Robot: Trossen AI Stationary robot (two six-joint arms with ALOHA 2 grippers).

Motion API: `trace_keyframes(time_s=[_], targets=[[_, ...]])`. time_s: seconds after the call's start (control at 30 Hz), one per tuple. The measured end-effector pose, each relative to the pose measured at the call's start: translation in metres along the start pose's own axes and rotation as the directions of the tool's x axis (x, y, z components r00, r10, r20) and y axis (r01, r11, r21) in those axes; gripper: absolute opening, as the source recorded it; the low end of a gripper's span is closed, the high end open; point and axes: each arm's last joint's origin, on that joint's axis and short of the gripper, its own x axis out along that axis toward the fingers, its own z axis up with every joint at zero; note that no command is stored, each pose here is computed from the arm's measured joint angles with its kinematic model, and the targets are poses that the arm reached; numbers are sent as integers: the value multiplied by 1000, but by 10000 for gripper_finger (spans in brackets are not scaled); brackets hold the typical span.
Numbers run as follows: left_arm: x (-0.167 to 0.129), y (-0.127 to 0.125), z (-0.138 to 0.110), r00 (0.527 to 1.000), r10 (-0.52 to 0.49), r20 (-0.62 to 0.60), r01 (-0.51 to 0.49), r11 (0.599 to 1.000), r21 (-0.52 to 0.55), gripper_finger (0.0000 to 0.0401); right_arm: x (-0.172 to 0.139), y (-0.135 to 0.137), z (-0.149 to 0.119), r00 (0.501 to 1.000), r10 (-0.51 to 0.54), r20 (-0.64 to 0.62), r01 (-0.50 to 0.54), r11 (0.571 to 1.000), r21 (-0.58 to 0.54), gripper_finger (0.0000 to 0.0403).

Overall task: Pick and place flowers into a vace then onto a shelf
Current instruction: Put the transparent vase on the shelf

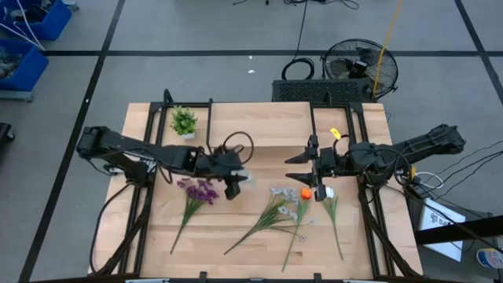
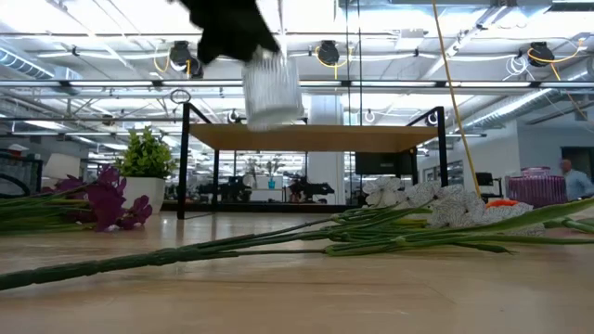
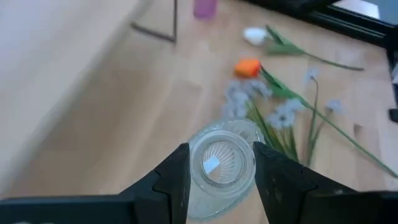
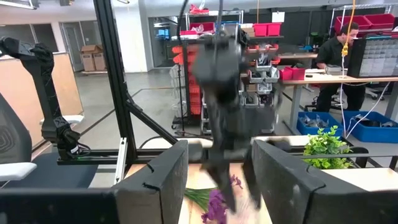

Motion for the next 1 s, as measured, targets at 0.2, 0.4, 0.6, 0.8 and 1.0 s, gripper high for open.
trace_keyframes(time_s=[0.2,0.4,0.6,0.8,1.0], targets=[[-37,7,51,996,76,53,-79,995,63,153,0,0,0,1000,0,0,0,1000,1,171],[-60,39,81,979,196,50,-200,976,86,153,0,0,0,1000,1,0,-1,1000,1,171],[-57,78,86,957,289,3,-289,956,49,153,0,0,0,1000,1,0,-1,1000,1,171],[-40,107,84,937,343,-59,-344,939,-13,153,0,0,0,1000,1,1,-1,1000,1,171],[-32,127,85,918,387,-84,-396,901,-176,153,0,0,0,1000,1,0,-1,1000,1,171]])
